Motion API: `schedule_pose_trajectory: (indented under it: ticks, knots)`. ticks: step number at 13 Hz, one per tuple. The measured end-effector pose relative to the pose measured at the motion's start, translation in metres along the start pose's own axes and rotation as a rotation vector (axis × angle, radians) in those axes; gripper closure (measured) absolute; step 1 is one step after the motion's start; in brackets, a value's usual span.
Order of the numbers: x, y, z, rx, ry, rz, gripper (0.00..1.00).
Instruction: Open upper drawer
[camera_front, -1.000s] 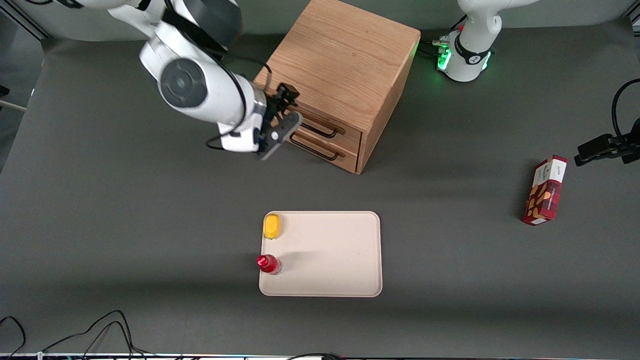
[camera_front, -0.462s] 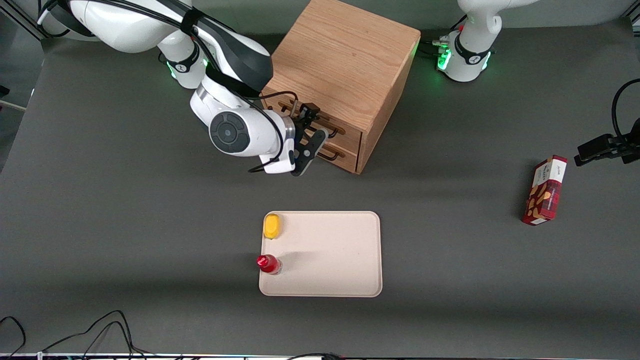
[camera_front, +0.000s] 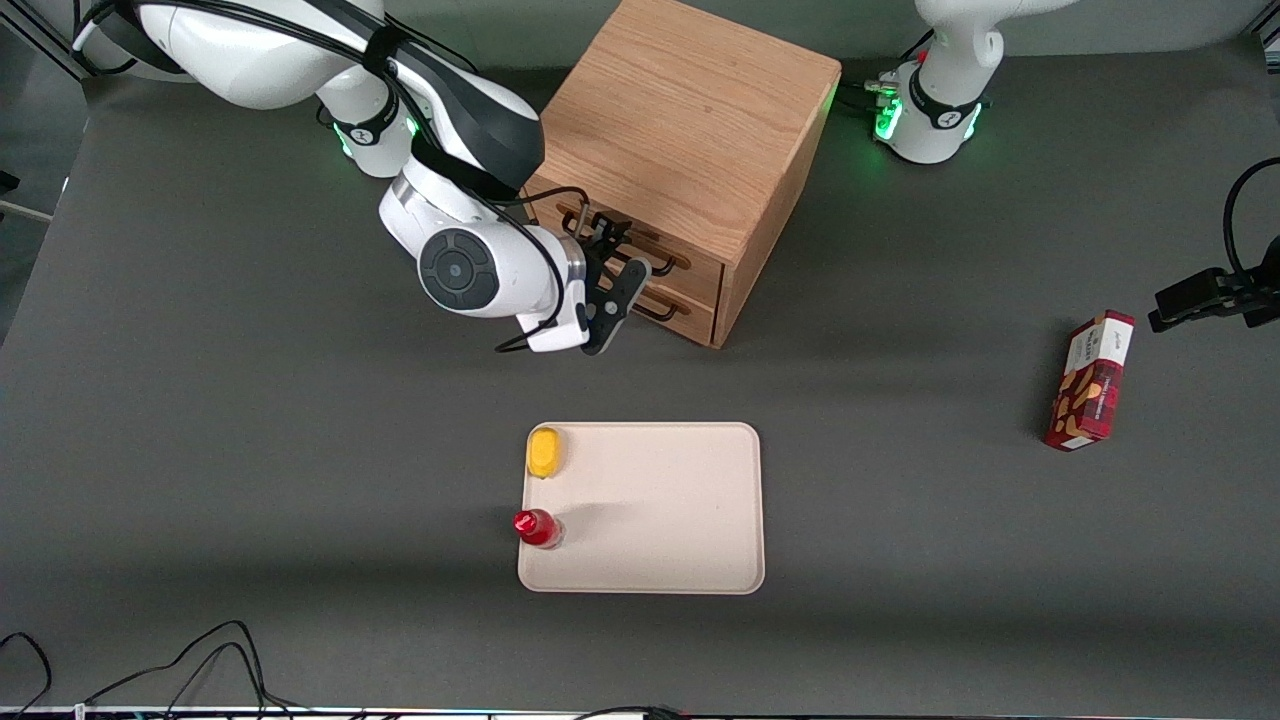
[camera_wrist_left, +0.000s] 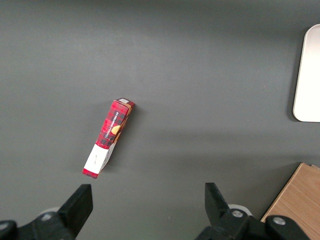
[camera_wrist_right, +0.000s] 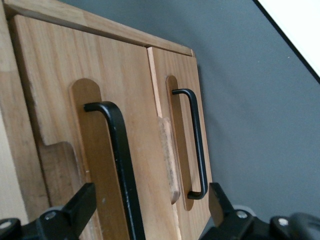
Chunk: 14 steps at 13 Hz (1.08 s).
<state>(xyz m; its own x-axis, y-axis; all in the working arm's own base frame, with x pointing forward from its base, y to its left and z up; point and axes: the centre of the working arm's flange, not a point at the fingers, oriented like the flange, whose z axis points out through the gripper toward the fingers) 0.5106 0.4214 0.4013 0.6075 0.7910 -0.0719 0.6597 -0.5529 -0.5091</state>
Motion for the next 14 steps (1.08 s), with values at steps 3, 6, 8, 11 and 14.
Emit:
schedule_pose_trajectory:
  ticks: [3,6,8,11,14]
  knots:
    - [-0.002,0.003,0.012,-0.024,-0.01,-0.008,0.0]
    - [-0.003,0.003,0.023,-0.042,-0.01,-0.014,0.0]
    - [-0.003,0.005,0.024,-0.069,-0.008,-0.02,0.0]
    - [-0.004,0.017,0.015,-0.102,0.018,-0.028,0.0]
    - [-0.011,0.05,-0.002,-0.128,0.045,-0.039,0.0]
